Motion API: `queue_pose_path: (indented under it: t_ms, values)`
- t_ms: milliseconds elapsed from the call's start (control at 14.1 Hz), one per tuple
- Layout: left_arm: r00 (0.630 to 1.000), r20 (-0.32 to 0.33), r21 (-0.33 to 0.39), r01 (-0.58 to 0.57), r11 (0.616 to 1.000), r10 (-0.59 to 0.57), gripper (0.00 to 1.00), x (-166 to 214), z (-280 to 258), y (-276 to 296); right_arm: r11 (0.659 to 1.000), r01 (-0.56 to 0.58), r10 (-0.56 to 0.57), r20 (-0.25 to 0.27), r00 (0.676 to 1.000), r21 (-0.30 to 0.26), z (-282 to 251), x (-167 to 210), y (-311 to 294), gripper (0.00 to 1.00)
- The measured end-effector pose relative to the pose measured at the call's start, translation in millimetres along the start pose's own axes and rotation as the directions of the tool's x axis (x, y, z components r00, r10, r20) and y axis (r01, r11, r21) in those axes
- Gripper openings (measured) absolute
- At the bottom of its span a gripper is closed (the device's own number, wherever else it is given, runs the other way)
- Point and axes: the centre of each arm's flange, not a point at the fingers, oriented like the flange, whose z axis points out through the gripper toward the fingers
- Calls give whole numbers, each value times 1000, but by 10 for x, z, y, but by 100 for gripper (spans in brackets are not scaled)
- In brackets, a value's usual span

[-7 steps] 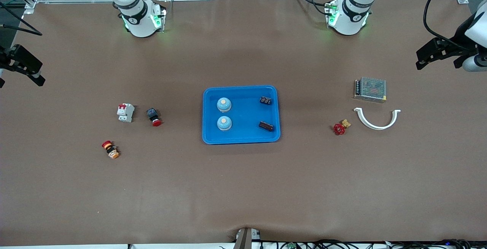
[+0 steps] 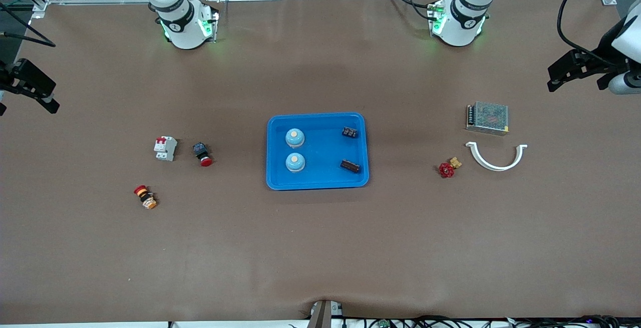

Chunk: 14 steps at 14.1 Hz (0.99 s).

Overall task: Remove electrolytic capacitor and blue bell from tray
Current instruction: 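Move the left gripper and the right gripper toward the blue tray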

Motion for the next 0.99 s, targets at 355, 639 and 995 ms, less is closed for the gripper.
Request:
queue_pose_path:
  t_ms: [355, 639, 995]
  values:
    - [1000, 12, 0, -2, 1000, 2, 100, 20, 53, 8, 1000, 3, -3, 0, 1000, 2, 0, 1, -19, 100]
    - [998, 54, -3, -34, 999, 34, 100, 120, 281, 196, 1000, 3, -3, 0, 1000, 2, 0, 1, -22, 100]
    - [994, 106, -4, -14, 1000, 14, 100, 253, 678, 560, 1000, 4, -4, 1, 1000, 2, 1, -1, -26, 100]
